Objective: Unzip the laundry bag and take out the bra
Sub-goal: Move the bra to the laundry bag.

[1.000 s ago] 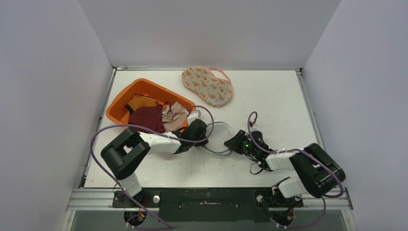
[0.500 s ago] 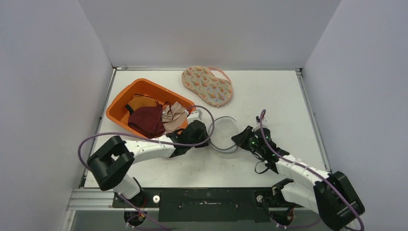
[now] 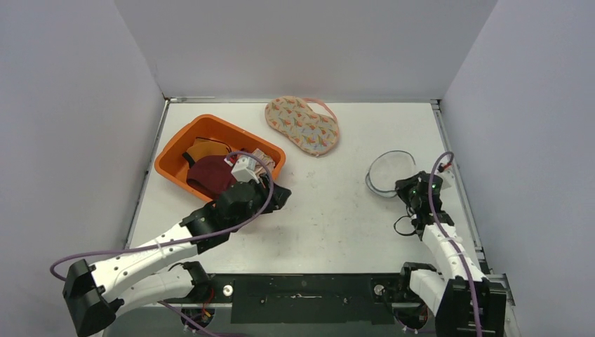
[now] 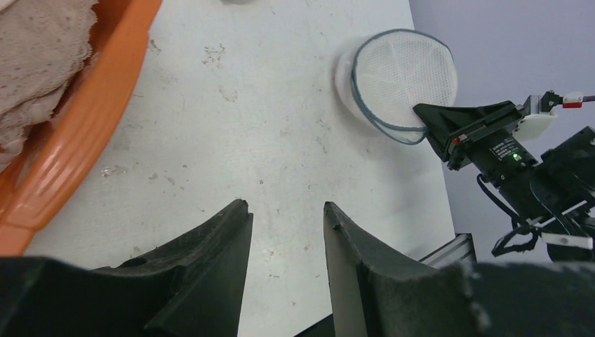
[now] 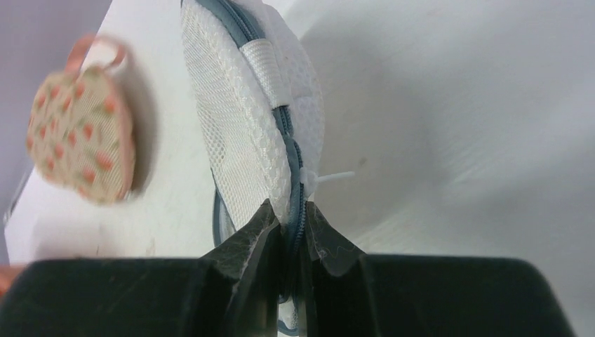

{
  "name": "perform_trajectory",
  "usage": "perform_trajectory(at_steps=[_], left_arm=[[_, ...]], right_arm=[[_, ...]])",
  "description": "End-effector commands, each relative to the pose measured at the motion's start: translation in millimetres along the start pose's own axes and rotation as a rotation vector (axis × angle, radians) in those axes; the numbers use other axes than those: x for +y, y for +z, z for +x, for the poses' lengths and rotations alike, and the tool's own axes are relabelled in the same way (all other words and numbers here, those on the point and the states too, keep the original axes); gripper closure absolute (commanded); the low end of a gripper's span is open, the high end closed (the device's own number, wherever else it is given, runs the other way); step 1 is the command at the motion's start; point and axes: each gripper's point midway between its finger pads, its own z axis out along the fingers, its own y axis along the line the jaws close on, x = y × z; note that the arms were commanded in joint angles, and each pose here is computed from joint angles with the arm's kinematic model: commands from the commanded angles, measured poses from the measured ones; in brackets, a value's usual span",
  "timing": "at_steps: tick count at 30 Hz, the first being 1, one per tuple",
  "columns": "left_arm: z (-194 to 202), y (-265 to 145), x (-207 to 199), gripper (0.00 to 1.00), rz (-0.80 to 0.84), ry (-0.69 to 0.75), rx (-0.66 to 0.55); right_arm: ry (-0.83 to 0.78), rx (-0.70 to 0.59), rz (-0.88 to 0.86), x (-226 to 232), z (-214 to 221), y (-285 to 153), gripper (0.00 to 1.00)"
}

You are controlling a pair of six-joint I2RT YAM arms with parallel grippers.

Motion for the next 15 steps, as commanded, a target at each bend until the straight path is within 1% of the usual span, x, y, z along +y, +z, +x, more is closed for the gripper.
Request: perform_trajectory(at_steps=[1,4,7,11,15], left_arm=[[0,-17,23,0.6,-0.033,-0.017,-0.04],[1,-26,32,0.6,-0.03,-0.038,-0.059],[5,-30,40,0.6,-0.03,-0.051,-0.065],[10,-30,51,0.6,-0.051,-0.046,-0.059],[15,-28,56,0.59,-0.059,-0.045,-0.053]], right_arm=[[0.178,-0.179,0.098,-28,-64,16,0.95],[0.268,-0.221,0.18,-58,-81,29,0.95],[0.334,-0.235,0.227,-81,-82,42,0.95],[0.301,-0.249,0.318,-100,-88,55,0.95],[0.278,-0.208,0.406,-125,-76,64,0.94]])
